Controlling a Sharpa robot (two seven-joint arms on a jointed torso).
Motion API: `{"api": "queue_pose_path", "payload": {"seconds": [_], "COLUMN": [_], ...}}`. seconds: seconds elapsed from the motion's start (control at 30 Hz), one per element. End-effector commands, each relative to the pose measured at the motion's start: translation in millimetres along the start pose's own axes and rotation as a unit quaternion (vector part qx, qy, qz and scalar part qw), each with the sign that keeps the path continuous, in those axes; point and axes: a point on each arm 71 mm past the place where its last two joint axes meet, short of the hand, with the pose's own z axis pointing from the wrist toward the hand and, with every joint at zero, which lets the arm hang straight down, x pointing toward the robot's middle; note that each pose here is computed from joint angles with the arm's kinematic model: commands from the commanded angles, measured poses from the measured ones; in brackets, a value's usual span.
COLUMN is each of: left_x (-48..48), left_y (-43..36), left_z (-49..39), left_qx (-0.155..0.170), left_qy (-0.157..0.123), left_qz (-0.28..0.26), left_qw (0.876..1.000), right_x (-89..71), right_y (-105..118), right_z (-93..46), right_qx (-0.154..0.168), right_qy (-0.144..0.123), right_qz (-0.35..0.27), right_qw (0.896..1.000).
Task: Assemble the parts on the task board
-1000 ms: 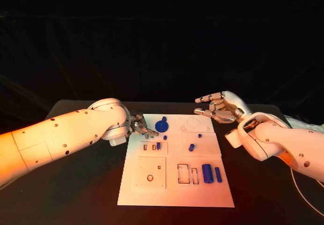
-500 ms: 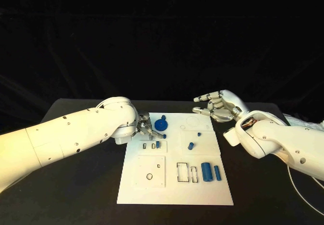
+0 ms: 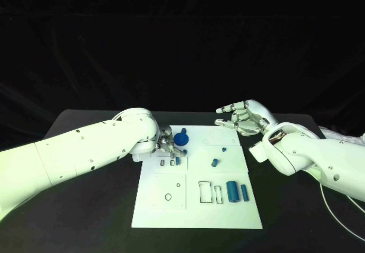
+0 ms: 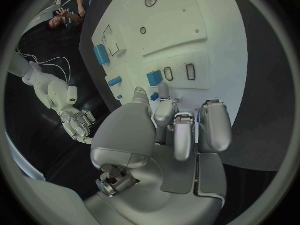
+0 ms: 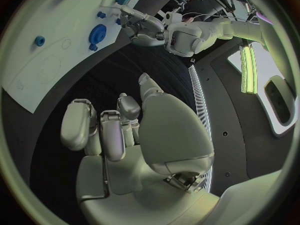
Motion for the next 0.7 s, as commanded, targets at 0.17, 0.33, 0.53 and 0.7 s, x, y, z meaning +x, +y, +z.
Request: {"api": "queue_pose_path", "payload": {"seconds": [0.17,0.33,0.53,0.7], "left_x": [3.7,4.3,5.3,6.9], "left_y": [-3.1,-3.9,-4.1,-5.2], "left_z": [1.3,2.0,3.3,4.5], "left_qx": [0.000,0.000,-0.001,-0.001], "left_qy": [0.016,0.019,0.023,0.027], "left_qz": [0.014,0.017,0.019,0.021], "left_qw": [1.000,1.000,1.000,0.999], "right_x": [2.1,2.9,3.6,4.5], "right_y": [-0.4,-0.5,-0.7,-0.6], "right_z": [0.9,1.3,1.7,2.2], "right_qx": [0.000,0.001,0.002,0.003], "right_qy": [0.010,0.011,0.012,0.013], "right_qz": [0.002,0.003,0.003,0.004], "right_qw": [1.000,1.000,1.000,1.000]}}
